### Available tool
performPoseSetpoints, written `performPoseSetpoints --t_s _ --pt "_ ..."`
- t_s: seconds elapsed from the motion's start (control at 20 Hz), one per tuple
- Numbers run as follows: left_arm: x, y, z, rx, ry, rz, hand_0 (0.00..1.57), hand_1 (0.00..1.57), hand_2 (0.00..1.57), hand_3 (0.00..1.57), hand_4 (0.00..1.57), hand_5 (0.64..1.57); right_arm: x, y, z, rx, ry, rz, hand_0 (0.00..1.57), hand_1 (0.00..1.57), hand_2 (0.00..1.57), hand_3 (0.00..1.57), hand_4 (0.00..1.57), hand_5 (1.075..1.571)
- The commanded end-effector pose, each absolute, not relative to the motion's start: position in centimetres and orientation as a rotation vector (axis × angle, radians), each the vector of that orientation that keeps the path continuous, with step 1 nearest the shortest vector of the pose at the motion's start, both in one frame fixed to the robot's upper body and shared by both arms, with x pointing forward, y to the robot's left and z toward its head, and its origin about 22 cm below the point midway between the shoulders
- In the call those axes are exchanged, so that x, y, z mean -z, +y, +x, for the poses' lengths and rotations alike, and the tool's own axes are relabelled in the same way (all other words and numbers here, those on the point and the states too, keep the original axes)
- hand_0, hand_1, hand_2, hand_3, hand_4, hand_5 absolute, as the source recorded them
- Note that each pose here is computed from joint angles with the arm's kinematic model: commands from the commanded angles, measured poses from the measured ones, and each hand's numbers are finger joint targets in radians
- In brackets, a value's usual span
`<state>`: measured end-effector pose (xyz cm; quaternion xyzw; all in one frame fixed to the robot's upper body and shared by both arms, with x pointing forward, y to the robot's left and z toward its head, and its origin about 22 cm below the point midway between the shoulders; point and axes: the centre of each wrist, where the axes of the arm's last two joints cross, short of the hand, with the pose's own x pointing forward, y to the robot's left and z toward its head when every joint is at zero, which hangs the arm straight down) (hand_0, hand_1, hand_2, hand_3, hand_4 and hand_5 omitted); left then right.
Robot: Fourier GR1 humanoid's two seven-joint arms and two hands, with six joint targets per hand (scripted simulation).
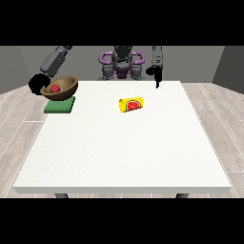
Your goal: Pick the cup and pour the ball into the bowl, then pick the bowl and place it on the pad
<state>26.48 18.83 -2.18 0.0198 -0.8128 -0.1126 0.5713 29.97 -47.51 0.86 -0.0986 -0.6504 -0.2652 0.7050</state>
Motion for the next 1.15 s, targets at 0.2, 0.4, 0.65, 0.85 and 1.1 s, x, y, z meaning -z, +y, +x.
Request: performPoseSetpoints --t_s 0.2,0.4,0.65,0.85,1.1 --pt "1.5 18.0 25.1 0.286 -1.941 0.055 0.0 0.0 0.0 0.0 1.17 1.362 -4.2 -53.1 26.9 0.573 -1.459 -0.535 1.48 1.48 1.57 0.67 0.0 1.567" --pt "3.0 18.1 27.3 0.25 -1.908 0.068 0.0 0.0 0.0 0.0 1.17 1.361 -5.4 -51.0 29.7 0.508 -1.484 -0.56 1.27 1.27 1.39 1.38 0.0 1.57" --pt "6.1 14.6 24.5 0.266 -1.923 0.082 0.0 0.0 0.0 0.0 1.21 1.354 -5.5 -48.4 32.1 0.473 -1.562 -0.421 1.07 1.07 0.96 0.95 0.31 1.564" --pt "7.4 13.6 23.2 0.263 -1.866 0.067 0.0 0.0 0.0 0.0 1.22 1.34 -6.6 -49.1 32.1 0.395 -1.504 -0.343 0.36 0.36 0.53 0.66 0.75 1.289" --pt "8.4 12.2 21.3 0.25 -1.785 0.059 0.0 0.0 0.0 0.0 1.22 1.34 -6.7 -49.7 31.4 0.376 -1.453 -0.348 0.0 0.0 0.58 0.75 0.71 1.075"
